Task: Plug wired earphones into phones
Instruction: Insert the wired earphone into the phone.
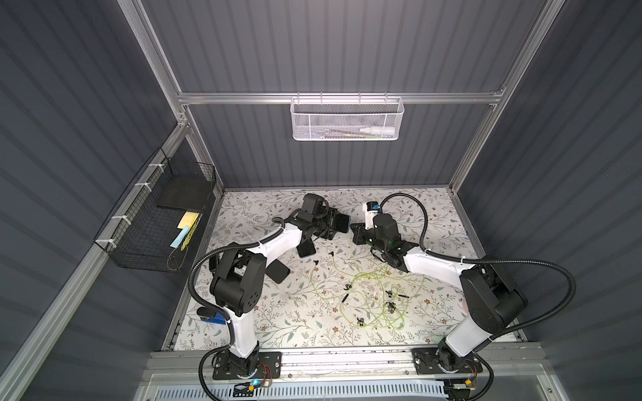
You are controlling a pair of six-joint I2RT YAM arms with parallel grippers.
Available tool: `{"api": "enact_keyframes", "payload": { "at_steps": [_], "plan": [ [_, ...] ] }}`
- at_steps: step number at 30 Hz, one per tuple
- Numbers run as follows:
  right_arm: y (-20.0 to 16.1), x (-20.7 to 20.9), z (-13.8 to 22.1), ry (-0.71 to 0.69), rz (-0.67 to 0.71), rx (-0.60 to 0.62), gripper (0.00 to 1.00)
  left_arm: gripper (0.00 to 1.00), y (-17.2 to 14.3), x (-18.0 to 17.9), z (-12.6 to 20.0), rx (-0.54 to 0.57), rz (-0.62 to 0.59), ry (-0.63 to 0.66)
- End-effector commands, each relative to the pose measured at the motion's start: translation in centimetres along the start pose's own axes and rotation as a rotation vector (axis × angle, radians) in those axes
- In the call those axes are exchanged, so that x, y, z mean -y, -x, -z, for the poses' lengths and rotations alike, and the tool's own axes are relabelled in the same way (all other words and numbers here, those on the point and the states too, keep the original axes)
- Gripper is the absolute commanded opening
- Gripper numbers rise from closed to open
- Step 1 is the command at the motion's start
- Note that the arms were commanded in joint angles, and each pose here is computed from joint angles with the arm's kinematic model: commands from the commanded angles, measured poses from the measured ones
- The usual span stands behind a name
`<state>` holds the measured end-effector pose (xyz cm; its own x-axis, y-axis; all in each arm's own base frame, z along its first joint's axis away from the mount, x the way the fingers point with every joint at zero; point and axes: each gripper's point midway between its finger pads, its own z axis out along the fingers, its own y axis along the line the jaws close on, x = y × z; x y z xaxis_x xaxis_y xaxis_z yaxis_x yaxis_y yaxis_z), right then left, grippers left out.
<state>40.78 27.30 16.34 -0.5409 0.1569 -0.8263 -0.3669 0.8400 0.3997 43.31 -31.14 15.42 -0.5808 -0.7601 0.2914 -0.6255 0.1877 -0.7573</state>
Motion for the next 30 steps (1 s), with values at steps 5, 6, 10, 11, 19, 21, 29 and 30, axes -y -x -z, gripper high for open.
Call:
{"api": "enact_keyframes", "payload": {
  "at_steps": [5,6,10,11,19,21,29,30],
  "plan": [
    [0.3,-2.3,-0.9,0.097,0.045,0.017,0.0,0.0,-4.4,2.3,1.0,-0.147,-0.035,-0.084],
    [0.5,-2.4,-0.9,0.104,0.051,0.02,0.0,0.0,-4.4,2.3,1.0,-0.147,-0.035,-0.084],
    [0.9,-2.9,-0.8,0.127,0.056,0.019,0.0,0.0,-4.9,1.9,1.0,-0.182,-0.036,-0.073],
    [0.9,-3.1,-0.8,0.132,0.054,0.014,0.0,0.0,-4.9,1.8,0.9,-0.184,-0.035,-0.072],
    [1.7,-2.3,0.6,0.123,0.037,0.007,0.0,0.0,-4.2,1.6,0.8,-0.179,-0.026,-0.074],
    [1.7,-1.9,0.6,0.115,0.034,0.005,0.0,0.0,-4.2,1.6,0.9,-0.18,-0.026,-0.076],
    [1.7,-1.7,0.0,0.121,0.018,-0.009,0.0,0.0,-3.7,1.9,1.2,-0.157,-0.043,-0.072],
    [1.7,-1.4,0.1,0.114,0.012,-0.019,0.03,0.0,-3.1,1.6,1.1,-0.137,-0.052,-0.059]
  ]
}}
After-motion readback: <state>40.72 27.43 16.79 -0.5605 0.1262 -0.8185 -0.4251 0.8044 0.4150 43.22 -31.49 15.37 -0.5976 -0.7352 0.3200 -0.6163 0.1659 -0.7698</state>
